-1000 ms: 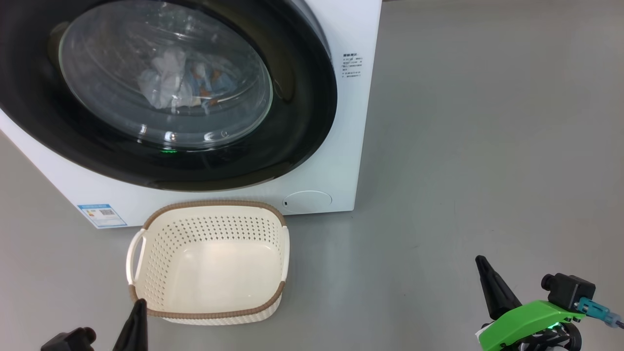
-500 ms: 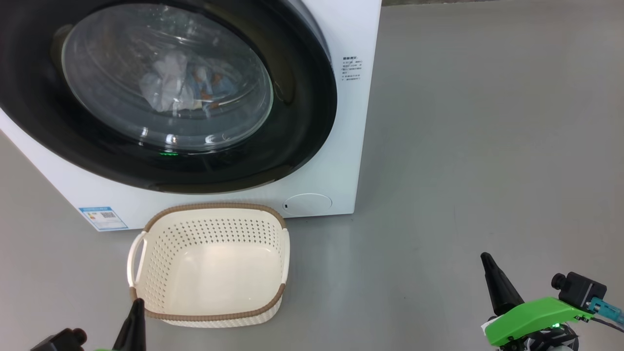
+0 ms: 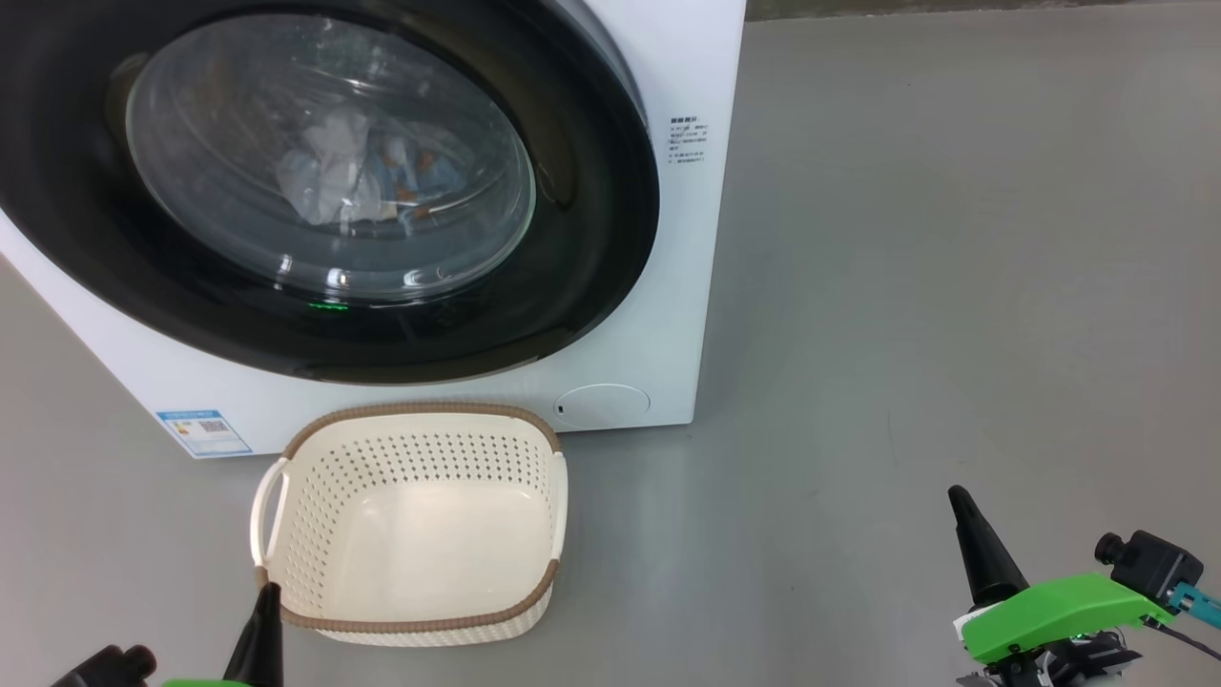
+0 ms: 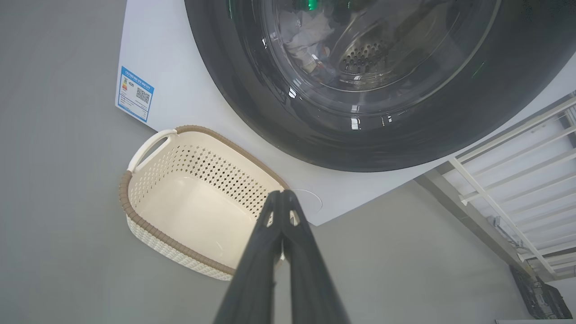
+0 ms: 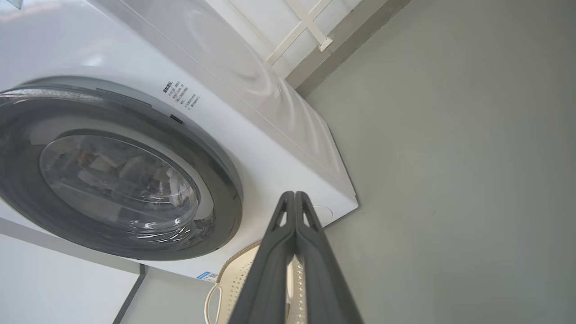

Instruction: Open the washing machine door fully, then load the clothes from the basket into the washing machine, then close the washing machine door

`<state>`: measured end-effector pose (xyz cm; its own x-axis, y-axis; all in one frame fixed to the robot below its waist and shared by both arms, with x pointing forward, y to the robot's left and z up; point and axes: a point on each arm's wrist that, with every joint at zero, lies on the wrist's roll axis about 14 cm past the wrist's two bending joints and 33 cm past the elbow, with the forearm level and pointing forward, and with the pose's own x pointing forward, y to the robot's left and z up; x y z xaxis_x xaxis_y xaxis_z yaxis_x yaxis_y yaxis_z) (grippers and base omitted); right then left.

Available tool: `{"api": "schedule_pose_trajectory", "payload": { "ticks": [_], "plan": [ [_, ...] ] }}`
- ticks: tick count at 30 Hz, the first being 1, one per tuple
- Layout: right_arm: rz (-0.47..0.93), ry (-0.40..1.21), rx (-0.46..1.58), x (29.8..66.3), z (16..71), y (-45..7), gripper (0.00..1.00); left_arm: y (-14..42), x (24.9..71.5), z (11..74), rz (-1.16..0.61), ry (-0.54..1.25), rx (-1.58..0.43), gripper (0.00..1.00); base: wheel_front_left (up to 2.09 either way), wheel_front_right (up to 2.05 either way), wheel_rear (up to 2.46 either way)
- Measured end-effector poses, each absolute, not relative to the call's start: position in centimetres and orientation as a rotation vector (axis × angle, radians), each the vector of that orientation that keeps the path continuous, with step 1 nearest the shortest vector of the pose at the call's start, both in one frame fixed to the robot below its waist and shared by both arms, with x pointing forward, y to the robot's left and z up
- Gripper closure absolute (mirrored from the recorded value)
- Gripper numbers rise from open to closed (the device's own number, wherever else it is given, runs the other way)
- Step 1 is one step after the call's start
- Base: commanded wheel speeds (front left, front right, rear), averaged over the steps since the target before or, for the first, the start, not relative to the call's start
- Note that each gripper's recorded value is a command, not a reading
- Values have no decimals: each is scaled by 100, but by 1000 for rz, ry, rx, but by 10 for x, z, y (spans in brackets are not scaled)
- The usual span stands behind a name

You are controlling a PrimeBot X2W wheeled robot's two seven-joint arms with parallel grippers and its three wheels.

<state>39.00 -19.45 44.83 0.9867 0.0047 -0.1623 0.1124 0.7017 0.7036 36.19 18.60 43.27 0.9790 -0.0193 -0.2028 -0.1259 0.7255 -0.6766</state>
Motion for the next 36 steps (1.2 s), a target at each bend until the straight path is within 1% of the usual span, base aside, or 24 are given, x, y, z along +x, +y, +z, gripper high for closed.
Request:
{"api": "schedule_pose_trajectory", "payload": {
  "ticks": [36],
  "plan": [
    [-99,110,1154,388,465,-202,100,188,369,450,93,164,-1139,100,0,0,0]
  ]
}}
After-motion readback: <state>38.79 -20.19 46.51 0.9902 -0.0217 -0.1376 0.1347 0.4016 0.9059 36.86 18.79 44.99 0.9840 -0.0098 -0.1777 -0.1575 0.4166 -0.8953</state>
